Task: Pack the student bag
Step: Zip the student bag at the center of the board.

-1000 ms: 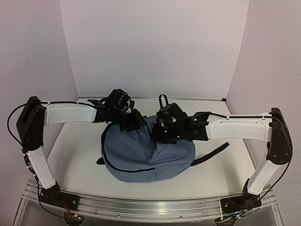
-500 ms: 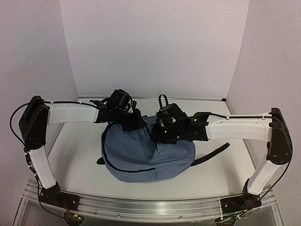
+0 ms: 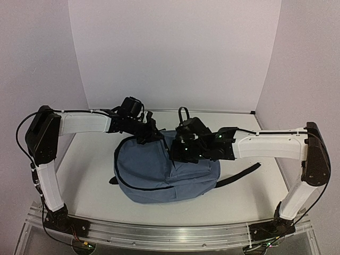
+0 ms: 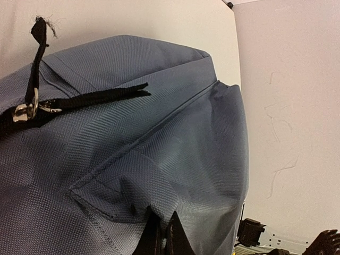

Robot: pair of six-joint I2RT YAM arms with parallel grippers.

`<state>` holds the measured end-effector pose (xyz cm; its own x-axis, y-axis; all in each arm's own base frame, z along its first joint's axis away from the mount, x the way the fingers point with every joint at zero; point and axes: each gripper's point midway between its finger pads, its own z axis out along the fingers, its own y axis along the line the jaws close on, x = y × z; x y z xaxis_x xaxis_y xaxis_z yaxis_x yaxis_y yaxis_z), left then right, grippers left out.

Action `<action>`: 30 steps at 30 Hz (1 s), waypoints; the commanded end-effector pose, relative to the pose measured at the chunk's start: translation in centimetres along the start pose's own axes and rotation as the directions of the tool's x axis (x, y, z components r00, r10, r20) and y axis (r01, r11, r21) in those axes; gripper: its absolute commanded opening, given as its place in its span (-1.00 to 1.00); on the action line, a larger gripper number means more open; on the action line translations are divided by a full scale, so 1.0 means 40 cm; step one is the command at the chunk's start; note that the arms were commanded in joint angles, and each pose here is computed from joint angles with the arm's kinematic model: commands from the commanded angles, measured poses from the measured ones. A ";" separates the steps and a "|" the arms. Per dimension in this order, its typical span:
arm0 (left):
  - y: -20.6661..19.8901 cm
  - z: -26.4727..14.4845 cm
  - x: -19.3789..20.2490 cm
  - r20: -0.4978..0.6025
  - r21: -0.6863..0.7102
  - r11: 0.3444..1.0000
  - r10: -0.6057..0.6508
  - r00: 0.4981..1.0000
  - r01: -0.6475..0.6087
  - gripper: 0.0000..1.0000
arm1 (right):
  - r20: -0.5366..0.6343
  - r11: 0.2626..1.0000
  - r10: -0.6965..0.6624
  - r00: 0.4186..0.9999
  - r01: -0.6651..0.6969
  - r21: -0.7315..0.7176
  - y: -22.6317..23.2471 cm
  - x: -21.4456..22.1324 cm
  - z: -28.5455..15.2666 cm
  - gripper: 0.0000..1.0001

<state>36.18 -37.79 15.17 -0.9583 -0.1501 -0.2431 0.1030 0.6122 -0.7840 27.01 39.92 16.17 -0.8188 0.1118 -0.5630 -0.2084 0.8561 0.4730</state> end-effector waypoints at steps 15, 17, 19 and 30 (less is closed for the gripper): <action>-0.017 -0.043 -0.246 0.183 0.055 0.989 0.128 0.975 -0.140 -0.99 | -0.078 1.000 0.005 0.997 -0.004 0.006 -0.008 0.089 -0.040 -1.00; -0.012 -0.042 -0.263 0.196 0.055 0.989 0.121 0.973 -0.134 -1.00 | -0.099 1.000 0.000 0.995 0.002 0.019 -0.016 0.113 -0.029 -1.00; -0.008 -0.041 -0.277 0.210 0.053 0.990 0.118 0.971 -0.131 -0.99 | -0.117 1.000 -0.005 0.993 0.008 0.021 -0.014 0.136 -0.024 -1.00; 0.003 -0.031 -0.299 0.231 0.058 0.989 0.118 0.966 -0.134 -0.99 | -0.124 0.997 -0.033 0.992 0.041 0.065 -0.024 0.176 0.006 -1.00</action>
<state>42.34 -36.45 14.49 -0.9434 -0.1418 -0.2999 0.1604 0.5963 -0.7866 23.12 40.12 12.83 -0.8545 0.0676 -0.5150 -0.1966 0.8756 0.4412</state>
